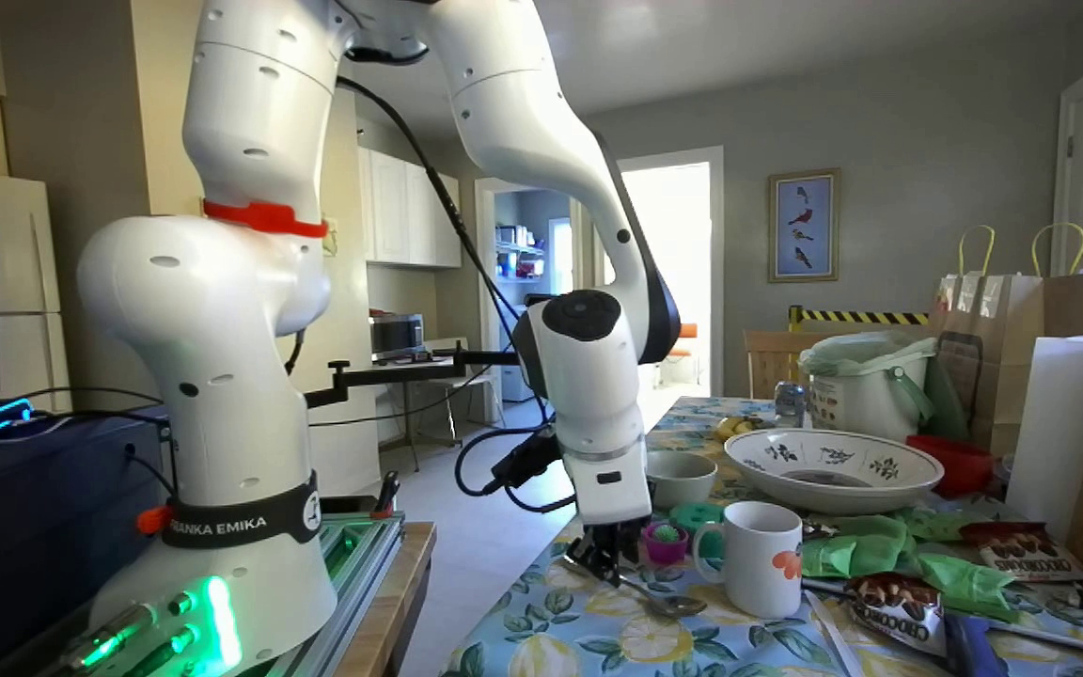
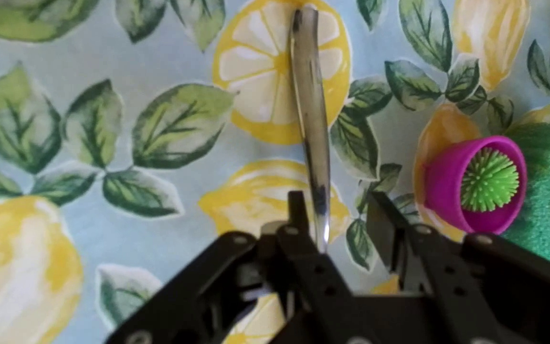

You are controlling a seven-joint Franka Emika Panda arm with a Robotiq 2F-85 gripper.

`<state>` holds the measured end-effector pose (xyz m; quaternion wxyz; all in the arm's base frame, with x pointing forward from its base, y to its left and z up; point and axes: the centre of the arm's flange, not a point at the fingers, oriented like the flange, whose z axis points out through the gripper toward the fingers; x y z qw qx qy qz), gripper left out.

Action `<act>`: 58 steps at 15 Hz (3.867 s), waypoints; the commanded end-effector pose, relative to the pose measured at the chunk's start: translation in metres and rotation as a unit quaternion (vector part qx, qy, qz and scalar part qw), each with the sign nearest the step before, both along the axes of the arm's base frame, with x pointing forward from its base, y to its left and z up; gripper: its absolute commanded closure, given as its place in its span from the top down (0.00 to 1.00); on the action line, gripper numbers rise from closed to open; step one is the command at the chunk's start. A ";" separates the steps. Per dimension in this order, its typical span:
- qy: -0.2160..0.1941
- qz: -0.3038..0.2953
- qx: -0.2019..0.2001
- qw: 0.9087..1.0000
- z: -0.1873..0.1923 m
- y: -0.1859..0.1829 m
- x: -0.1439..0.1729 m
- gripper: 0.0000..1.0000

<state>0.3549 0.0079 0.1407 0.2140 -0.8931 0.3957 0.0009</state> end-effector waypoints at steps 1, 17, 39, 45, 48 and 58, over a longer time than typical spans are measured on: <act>-0.019 0.010 -0.011 1.000 0.015 0.006 0.007 0.70; -0.009 0.024 -0.020 0.999 -0.004 0.015 0.011 0.56; -0.001 0.041 -0.074 0.996 -0.015 0.021 0.004 0.39; 0.000 0.044 -0.073 0.996 -0.009 0.022 0.001 0.65; 0.006 0.036 -0.069 0.997 -0.010 0.021 -0.001 0.55; 0.008 0.036 -0.073 0.997 -0.012 0.022 -0.001 0.91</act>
